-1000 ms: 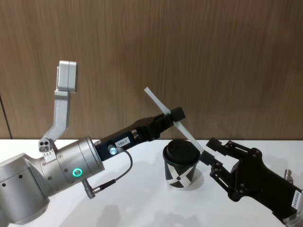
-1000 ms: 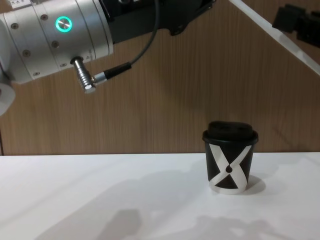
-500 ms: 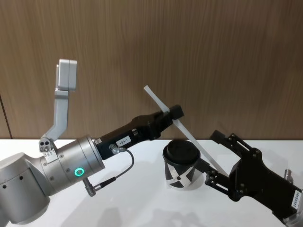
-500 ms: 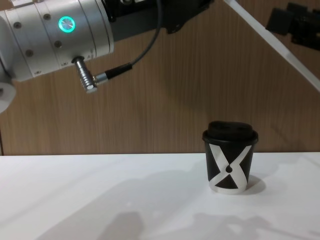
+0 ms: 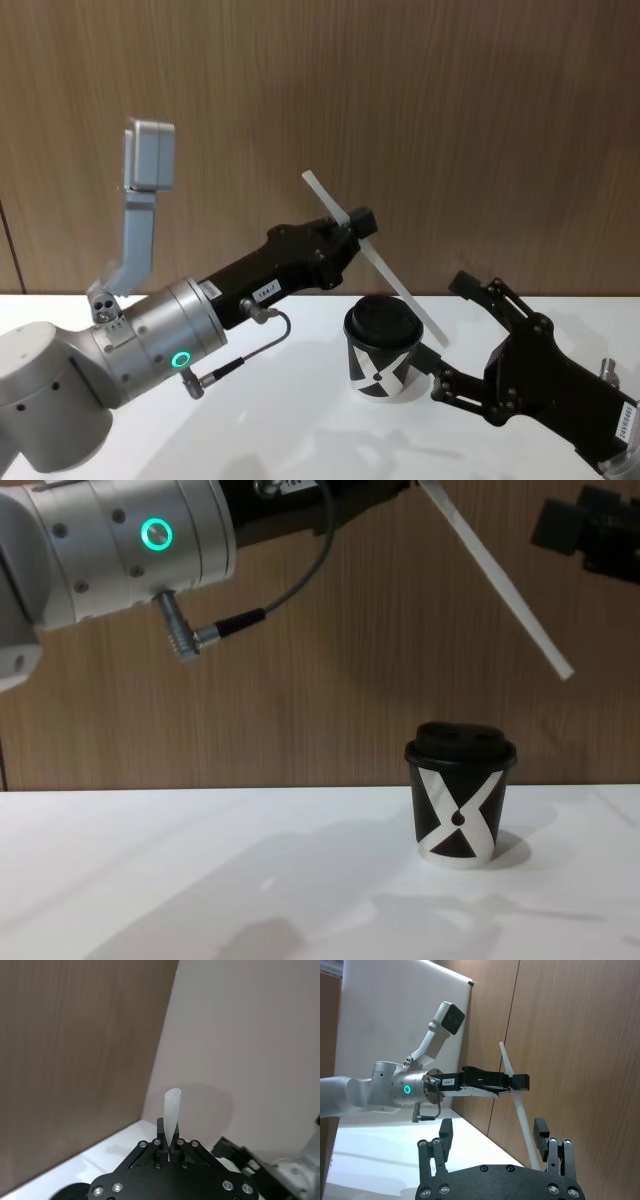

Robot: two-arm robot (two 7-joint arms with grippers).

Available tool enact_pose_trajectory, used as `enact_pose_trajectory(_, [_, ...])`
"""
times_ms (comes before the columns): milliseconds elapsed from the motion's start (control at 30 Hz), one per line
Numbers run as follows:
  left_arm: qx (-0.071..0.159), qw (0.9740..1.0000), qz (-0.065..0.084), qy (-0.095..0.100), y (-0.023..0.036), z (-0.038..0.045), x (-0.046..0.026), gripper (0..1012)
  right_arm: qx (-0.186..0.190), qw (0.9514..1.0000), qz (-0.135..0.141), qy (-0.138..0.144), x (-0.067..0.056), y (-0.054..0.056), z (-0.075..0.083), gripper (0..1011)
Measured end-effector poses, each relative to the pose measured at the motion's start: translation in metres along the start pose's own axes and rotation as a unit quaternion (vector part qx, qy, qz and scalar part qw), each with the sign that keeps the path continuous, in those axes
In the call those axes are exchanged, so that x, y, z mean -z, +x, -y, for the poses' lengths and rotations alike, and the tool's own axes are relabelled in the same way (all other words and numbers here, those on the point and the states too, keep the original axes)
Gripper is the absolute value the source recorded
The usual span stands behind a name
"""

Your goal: Pick up the straw with one hand, pass it to the other hand, and insert it into the cup.

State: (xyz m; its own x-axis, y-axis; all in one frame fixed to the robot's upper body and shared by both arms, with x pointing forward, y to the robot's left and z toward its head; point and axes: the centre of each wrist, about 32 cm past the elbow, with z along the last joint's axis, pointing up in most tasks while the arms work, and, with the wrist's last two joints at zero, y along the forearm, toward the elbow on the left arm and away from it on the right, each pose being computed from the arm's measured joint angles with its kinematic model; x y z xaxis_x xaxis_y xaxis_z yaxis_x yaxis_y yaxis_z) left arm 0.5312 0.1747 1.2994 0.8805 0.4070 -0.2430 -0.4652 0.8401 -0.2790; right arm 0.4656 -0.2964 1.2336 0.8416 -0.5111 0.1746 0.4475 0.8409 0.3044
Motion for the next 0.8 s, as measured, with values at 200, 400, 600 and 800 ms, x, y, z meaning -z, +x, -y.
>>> enact_pose_trajectory(200, [-0.03, 0.9975, 0.063, -0.004, -0.0046, 0.0037, -0.0001, 8, 0.0, 1.0, 0.0, 0.0, 0.0, 0.0, 0.0, 1001])
enact_pose_trajectory(400, [-0.06, 0.9899, 0.128, -0.004, -0.0095, 0.0089, 0.0012, 8, 0.0, 1.0, 0.0, 0.0, 0.0, 0.0, 0.0, 1001])
enact_pose_trajectory(600, [-0.077, 0.9804, 0.181, 0.0, -0.0138, 0.0149, 0.0036, 6, 0.0, 1.0, 0.0, 0.0, 0.0, 0.0, 0.0, 1001])
enact_pose_trajectory(800, [-0.085, 0.9727, 0.216, 0.003, -0.0161, 0.0207, 0.0072, 7, 0.0, 1.0, 0.0, 0.0, 0.0, 0.0, 0.0, 1001])
